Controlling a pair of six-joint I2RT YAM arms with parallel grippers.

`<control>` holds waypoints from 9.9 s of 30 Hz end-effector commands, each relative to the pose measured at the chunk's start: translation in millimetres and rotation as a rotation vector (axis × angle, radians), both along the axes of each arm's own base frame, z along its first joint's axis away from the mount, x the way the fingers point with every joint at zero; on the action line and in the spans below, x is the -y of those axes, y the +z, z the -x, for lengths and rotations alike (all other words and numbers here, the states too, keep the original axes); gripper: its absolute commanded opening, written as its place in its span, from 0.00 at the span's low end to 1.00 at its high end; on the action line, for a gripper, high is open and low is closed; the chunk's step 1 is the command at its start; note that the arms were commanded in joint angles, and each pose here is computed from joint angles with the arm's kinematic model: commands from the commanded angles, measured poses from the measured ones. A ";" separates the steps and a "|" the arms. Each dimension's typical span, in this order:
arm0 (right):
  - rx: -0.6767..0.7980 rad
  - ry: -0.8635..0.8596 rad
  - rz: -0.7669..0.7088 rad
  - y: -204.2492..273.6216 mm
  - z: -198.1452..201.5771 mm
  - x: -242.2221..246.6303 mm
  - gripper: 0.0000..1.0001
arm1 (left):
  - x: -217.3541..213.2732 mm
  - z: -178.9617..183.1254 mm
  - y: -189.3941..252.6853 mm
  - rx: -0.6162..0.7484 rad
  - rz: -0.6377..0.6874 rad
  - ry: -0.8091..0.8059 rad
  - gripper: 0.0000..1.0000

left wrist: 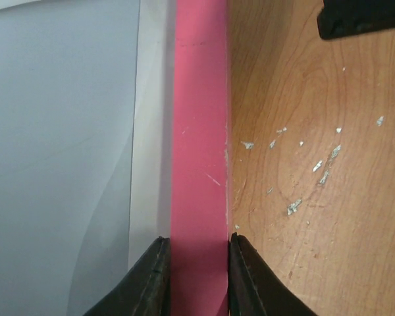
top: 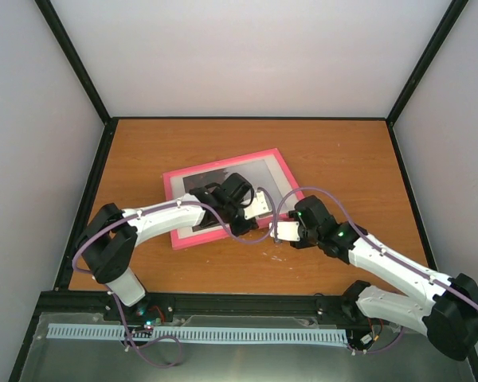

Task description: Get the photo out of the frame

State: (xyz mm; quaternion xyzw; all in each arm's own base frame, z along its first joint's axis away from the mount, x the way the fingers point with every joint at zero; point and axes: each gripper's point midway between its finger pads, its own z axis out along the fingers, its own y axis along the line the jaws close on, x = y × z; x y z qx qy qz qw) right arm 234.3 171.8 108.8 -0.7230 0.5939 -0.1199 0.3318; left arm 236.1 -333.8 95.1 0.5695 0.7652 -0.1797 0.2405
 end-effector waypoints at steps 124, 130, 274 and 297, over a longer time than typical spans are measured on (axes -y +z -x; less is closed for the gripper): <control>-0.766 -0.959 -1.070 215.1 -188.4 69.4 0.03 | -222.7 -52.5 191.4 0.667 0.514 1.204 0.83; -0.917 -1.050 -1.161 185.2 -192.9 97.4 0.03 | -220.9 -53.5 189.3 0.662 0.506 1.197 0.83; -0.564 -0.849 -0.107 -39.3 29.5 188.0 0.73 | -117.2 -119.6 165.3 0.466 0.439 0.884 1.00; -0.696 -0.830 -0.030 -87.7 33.6 191.1 0.55 | -90.9 -79.2 182.7 0.404 0.542 0.623 1.00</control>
